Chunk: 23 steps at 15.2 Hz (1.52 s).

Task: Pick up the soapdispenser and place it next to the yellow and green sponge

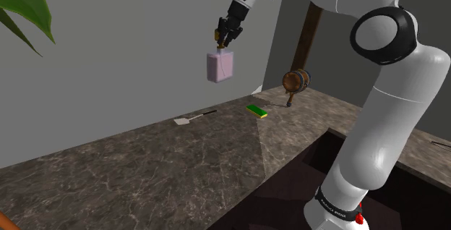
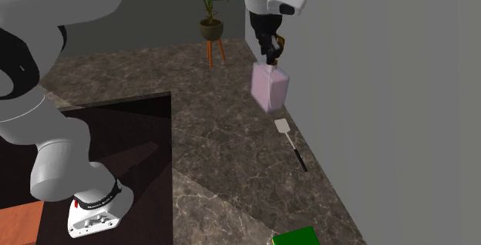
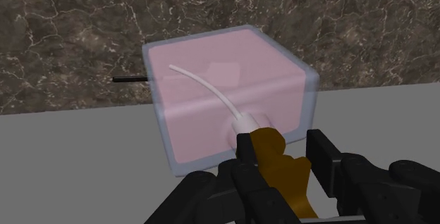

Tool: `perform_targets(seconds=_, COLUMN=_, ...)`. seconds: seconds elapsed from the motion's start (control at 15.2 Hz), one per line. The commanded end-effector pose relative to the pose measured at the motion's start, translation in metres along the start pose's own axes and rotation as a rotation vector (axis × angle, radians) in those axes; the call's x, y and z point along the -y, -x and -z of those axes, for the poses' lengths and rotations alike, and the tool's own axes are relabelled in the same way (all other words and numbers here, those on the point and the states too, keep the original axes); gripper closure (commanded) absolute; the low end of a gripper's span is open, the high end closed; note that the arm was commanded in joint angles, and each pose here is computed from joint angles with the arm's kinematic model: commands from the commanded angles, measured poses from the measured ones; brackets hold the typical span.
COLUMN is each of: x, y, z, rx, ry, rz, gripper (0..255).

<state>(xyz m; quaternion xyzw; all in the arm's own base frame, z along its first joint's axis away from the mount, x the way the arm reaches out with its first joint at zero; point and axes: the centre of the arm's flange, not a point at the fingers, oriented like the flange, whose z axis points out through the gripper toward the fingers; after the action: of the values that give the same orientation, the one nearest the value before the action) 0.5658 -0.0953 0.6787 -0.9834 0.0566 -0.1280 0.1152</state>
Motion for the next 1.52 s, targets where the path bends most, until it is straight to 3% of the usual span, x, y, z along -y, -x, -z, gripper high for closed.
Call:
perform_targets(seconds=0.0, x=-0.026, y=-0.002, z=0.006, rx=0.0, ry=-0.001, rz=0.002, gripper=255)
perform_targets(seconds=0.79, x=-0.173, y=-0.001, z=0.044, rx=0.0, ry=-0.001, rz=0.002, gripper=255)
perform_targets(seconds=1.45, x=-0.186, y=0.011, z=-0.006, rx=0.0, ry=-0.001, rz=0.002, gripper=255)
